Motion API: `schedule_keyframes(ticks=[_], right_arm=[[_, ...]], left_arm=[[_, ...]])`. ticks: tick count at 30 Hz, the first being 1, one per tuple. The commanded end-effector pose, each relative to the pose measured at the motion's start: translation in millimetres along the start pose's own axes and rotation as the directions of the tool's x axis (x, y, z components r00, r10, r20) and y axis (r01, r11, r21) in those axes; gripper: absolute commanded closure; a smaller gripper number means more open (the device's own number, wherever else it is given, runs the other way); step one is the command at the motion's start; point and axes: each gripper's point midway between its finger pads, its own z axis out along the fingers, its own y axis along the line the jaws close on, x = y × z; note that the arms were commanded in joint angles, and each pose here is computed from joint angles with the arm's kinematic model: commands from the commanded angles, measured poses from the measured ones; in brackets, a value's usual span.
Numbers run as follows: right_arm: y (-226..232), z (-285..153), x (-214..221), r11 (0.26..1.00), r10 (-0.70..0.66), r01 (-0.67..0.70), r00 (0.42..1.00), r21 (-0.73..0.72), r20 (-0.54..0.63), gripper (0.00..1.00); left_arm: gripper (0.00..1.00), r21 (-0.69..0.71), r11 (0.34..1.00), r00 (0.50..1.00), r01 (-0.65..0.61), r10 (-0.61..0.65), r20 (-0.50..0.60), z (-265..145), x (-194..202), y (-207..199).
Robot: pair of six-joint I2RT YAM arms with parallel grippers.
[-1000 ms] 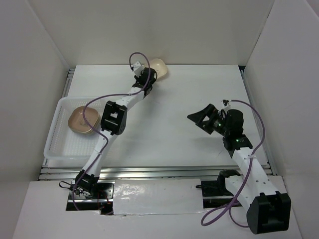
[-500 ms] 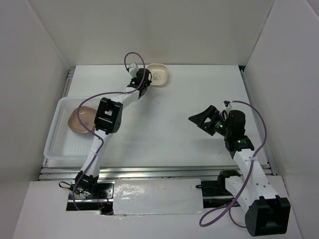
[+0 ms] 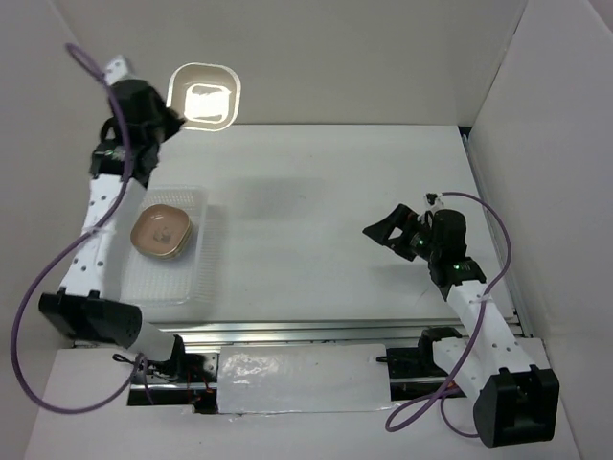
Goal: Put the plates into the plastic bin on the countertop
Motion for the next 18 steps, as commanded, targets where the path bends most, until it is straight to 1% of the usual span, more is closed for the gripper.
schedule_keyframes(ticks=[1, 2, 3, 4, 5, 6, 7, 8, 10, 11, 12, 13, 14, 15, 16, 17, 18], right_arm=[[8.0, -2.1, -3.1, 0.993, -0.12, 0.12, 0.992, -0.005, -0.03, 0.0], [6.9, -2.4, -0.8, 0.99, -0.141, 0.141, 0.989, -0.001, -0.042, 0.0], [4.4, -2.4, -0.4, 0.99, -0.14, 0.141, 0.989, 0.015, -0.043, 0.0], [3.3, -2.8, 0.8, 0.991, -0.135, 0.136, 0.99, 0.022, -0.047, 0.0], [4.4, -3.4, 3.1, 0.992, -0.123, 0.124, 0.991, 0.016, -0.05, 0.0], [7.0, -3.9, 5.5, 0.993, -0.118, 0.118, 0.992, 0.001, -0.054, 0.0], [11.2, -3.4, 7.7, 0.994, -0.109, 0.108, 0.992, -0.014, -0.057, 0.0], [13.7, -3.9, 9.5, 0.994, -0.109, 0.108, 0.992, -0.024, -0.057, 0.0], [17.4, -4.1, 14.3, 0.993, -0.118, 0.116, 0.991, -0.029, -0.067, 0.0], [18.5, -4.8, 14.9, 0.992, -0.121, 0.12, 0.99, -0.027, -0.065, 0.0], [16.4, -4.9, 16.2, 0.993, -0.12, 0.12, 0.99, -0.013, -0.067, 0.0], [19.4, -5.5, 17.5, 0.992, -0.127, 0.126, 0.989, -0.02, -0.069, 0.0], [19.9, -6.3, 18.4, 0.992, -0.129, 0.128, 0.989, -0.018, -0.071, 0.0], [20.2, -7.2, 19.4, 0.991, -0.131, 0.13, 0.989, -0.016, -0.076, 0.0], [20.9, -7.6, 19.7, 0.99, -0.139, 0.139, 0.987, -0.016, -0.079, 0.0], [23.4, -9.4, 19.7, 0.99, -0.142, 0.141, 0.987, -0.018, -0.08, 0.0], [23.4, -10.2, 20.7, 0.989, -0.148, 0.147, 0.986, -0.017, -0.081, 0.0]], left_arm=[[1.0, -0.152, 0.968, 0.944, -0.198, 0.147, -0.294, -8.9, 52.9, 112.2], [1.0, -0.171, 0.957, 0.94, -0.235, 0.179, -0.291, -21.7, 48.4, 138.7], [1.0, -0.221, 0.948, 0.949, -0.228, 0.166, -0.269, -28.0, 38.2, 165.1], [1.0, -0.237, 0.945, 0.961, -0.225, 0.175, -0.216, -43.4, 24.3, 174.1], [1.0, -0.246, 0.935, 0.955, -0.256, 0.205, -0.212, -44.0, 31.2, 191.7], [1.0, -0.274, 0.927, 0.96, -0.254, 0.207, -0.191, -48.3, 25.6, 210.6], [1.0, -0.224, 0.938, 0.959, -0.264, 0.231, -0.163, -55.2, 22.1, 206.9], [1.0, -0.2, 0.927, 0.94, -0.316, 0.278, -0.197, -54.7, 35.4, 217.8], [1.0, -0.213, 0.918, 0.934, -0.334, 0.292, -0.205, -58.7, 35.9, 231.8], [1.0, -0.212, 0.909, 0.921, -0.36, 0.31, -0.235, -59.8, 43.5, 237.7], [1.0, -0.213, 0.906, 0.917, -0.365, 0.31, -0.252, -60.6, 49.2, 241.6], [1.0, -0.194, 0.908, 0.915, -0.37, 0.321, -0.244, -61.4, 50.5, 239.5], [1.0, -0.206, 0.907, 0.913, -0.367, 0.308, -0.268, -62.6, 62.5, 248.0], [1.0, -0.255, 0.899, 0.92, -0.356, 0.291, -0.261, -65.7, 61.6, 260.6], [1.0, -0.278, 0.896, 0.928, -0.346, 0.283, -0.244, -68.4, 58.6, 266.1], [1.0, -0.301, 0.891, 0.929, -0.341, 0.27, -0.253, -70.1, 63.2, 276.2], [1.0, -0.305, 0.89, 0.932, -0.339, 0.274, -0.236, -69.3, 61.1, 276.8]])
